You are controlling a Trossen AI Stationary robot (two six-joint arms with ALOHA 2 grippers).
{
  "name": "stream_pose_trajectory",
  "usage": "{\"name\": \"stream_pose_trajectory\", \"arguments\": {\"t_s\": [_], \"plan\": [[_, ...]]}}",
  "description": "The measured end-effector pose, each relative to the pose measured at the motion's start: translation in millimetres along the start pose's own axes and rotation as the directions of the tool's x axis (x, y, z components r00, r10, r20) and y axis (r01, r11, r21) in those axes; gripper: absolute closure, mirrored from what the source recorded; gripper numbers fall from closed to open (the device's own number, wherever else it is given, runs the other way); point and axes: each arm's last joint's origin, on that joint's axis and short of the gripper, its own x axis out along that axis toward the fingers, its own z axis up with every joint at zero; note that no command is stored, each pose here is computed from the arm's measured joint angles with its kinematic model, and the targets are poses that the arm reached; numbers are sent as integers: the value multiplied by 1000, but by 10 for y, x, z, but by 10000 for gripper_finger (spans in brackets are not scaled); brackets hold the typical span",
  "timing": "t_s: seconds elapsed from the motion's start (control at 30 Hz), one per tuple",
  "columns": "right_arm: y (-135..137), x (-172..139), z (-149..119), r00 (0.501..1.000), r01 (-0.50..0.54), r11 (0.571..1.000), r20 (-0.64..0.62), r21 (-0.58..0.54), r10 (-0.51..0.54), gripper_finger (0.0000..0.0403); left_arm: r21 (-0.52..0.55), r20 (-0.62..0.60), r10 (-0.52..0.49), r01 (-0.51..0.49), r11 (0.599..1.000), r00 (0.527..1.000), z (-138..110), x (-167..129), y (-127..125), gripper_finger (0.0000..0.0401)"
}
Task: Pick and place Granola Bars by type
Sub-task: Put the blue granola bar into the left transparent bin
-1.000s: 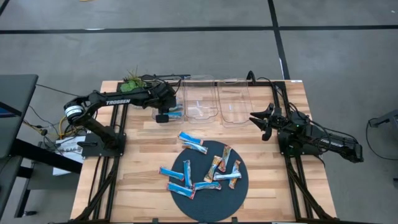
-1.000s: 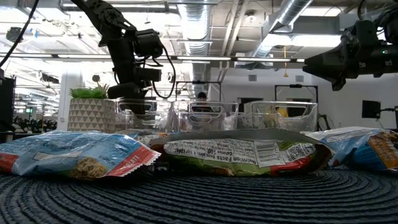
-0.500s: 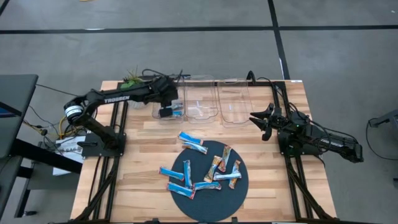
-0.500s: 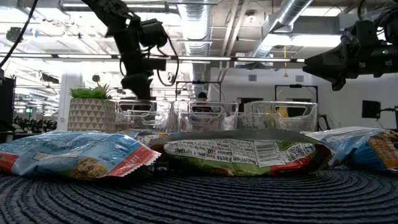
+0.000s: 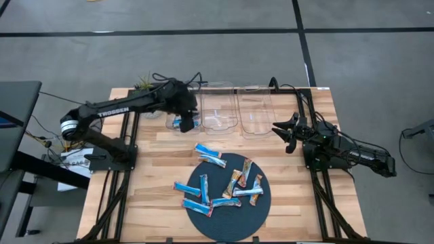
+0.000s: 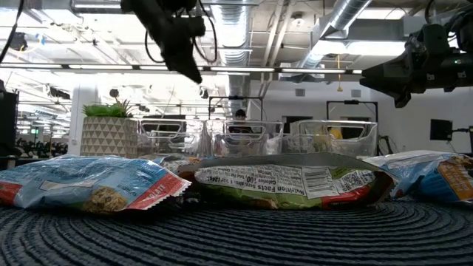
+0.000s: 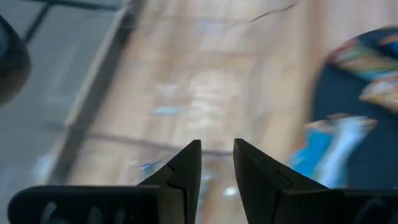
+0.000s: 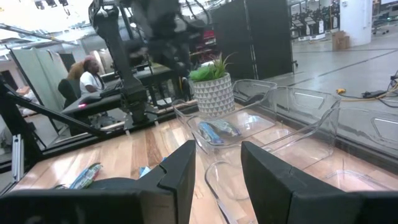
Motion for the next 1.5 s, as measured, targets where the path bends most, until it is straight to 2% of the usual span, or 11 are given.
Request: {"name": "stream_pose_trajectory", "arguments": {"t_s": [0.13,0.27,0.47,0.57,0.67,0.8,0.9,1.0,1.13,1.27,1.5], "plan": [[0,0,0,1000,0,1000,0,0,0,280,-17,70,-154,156,988,986,56,-126,-202,313],[0,0,0,1000,0,1000,0,0,0,280,26,121,-277,276,961,953,104,-220,-399,313],[0,0,0,1000,0,1000,0,0,0,280,111,115,-381,369,923,918,103,-291,-606,313],[0,0,1,1000,0,1000,0,0,0,280,190,87,-408,387,902,909,78,-313,-700,315],[0,0,1,1000,0,1000,0,0,0,280,328,45,-442,405,854,896,37,-346,-829,320],[0,0,0,1000,0,1000,0,0,0,280,510,-50,-476,432,744,878,-59,-387,-986,322],[0,0,1,1000,0,1000,0,0,0,280,605,-109,-493,451,656,863,-120,-413,-1093,323],[0,0,0,1000,0,1000,0,0,0,280,657,-140,-503,460,597,853,-145,-397,-1204,323],[0,0,1,1000,0,1000,0,0,0,280,684,-181,-464,451,574,867,-179,-330,-1347,323],[0,1,-1,1000,1,1000,-1,0,-1,280,712,-239,-368,420,563,899,-241,-195,-1488,320],[-2,9,-8,1000,0,1000,-13,1,0,280,798,-307,-299,415,437,904,-348,-5,-1778,272]]}}
